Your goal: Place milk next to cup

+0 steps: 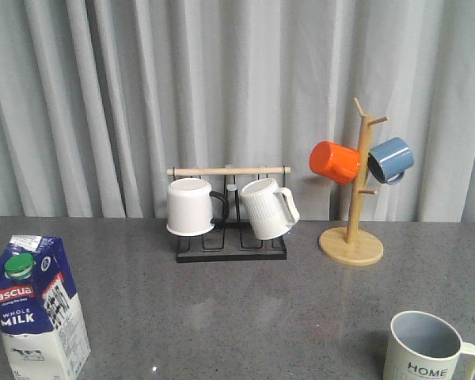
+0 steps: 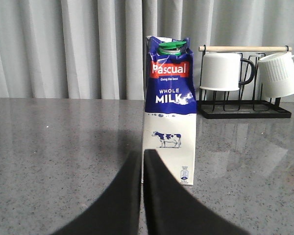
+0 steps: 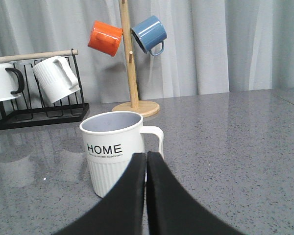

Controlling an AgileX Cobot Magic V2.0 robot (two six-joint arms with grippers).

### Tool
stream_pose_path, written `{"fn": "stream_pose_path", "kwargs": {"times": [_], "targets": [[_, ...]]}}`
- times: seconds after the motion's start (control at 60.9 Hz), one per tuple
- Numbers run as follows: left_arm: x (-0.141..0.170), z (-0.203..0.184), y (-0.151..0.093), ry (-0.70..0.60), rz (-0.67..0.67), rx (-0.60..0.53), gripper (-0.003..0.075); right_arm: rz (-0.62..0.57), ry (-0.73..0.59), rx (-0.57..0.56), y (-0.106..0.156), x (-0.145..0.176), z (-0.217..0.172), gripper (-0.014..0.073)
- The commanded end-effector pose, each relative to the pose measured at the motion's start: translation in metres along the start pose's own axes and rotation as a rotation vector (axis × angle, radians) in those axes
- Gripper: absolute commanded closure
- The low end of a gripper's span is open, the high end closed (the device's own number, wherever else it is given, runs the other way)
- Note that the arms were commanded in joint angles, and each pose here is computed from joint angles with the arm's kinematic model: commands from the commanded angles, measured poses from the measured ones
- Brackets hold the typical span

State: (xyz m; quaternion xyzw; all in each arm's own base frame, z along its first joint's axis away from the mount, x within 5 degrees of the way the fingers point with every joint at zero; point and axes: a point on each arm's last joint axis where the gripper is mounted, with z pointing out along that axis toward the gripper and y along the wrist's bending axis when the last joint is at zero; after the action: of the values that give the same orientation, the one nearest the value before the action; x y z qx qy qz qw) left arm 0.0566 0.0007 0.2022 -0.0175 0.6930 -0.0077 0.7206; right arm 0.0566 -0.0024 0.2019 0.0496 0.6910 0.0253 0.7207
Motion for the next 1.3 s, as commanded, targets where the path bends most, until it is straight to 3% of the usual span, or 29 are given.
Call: {"fn": "stream_pose_path", "kwargs": {"times": [0.0, 0.296, 0.46, 0.608, 0.739, 0.887, 1.018, 1.149, 1.215, 1.281], "targets": [[-0.004, -0.001, 0.001, -0.106, -0.016, -0.005, 0.0727, 0.000, -0.079, -0.025, 0.002, -0.005, -0.001, 0.0600], [-0.011, -0.002, 0.001, -0.180, -0.019, -0.009, 0.0727, 0.056, -0.115, -0.041, 0.003, -0.009, -0.001, 0.0600], [-0.013, -0.002, 0.002, -0.202, -0.265, 0.003, 0.0727, 0.219, -0.133, -0.051, 0.003, -0.011, -0.001, 0.0600], [-0.012, -0.002, 0.002, -0.196, -0.392, 0.014, 0.0724, 0.228, -0.143, -0.056, 0.004, -0.011, -0.002, 0.0582], [-0.011, -0.002, 0.002, -0.184, -0.408, 0.014, 0.0692, 0.235, -0.158, -0.063, 0.004, -0.013, -0.002, 0.0493], [-0.007, -0.001, 0.002, -0.137, -0.419, 0.012, 0.0587, 0.242, -0.185, -0.075, 0.005, -0.015, -0.002, 0.0277], [-0.007, -0.001, 0.002, -0.133, -0.628, 0.017, 0.0463, 0.273, -0.246, -0.099, 0.006, -0.021, -0.004, 0.0114], [-0.011, -0.002, 0.004, -0.177, -0.751, 0.025, 0.0378, 0.405, -0.356, -0.138, 0.006, -0.034, -0.007, 0.0102], [-0.017, -0.003, 0.003, -0.191, -0.738, 0.032, 0.0370, 0.388, -0.319, -0.122, 0.007, -0.043, -0.007, 0.0116], [-0.032, -0.005, 0.001, -0.197, -0.660, 0.047, 0.0370, 0.280, -0.258, -0.086, 0.009, -0.061, -0.007, 0.0124]]}}
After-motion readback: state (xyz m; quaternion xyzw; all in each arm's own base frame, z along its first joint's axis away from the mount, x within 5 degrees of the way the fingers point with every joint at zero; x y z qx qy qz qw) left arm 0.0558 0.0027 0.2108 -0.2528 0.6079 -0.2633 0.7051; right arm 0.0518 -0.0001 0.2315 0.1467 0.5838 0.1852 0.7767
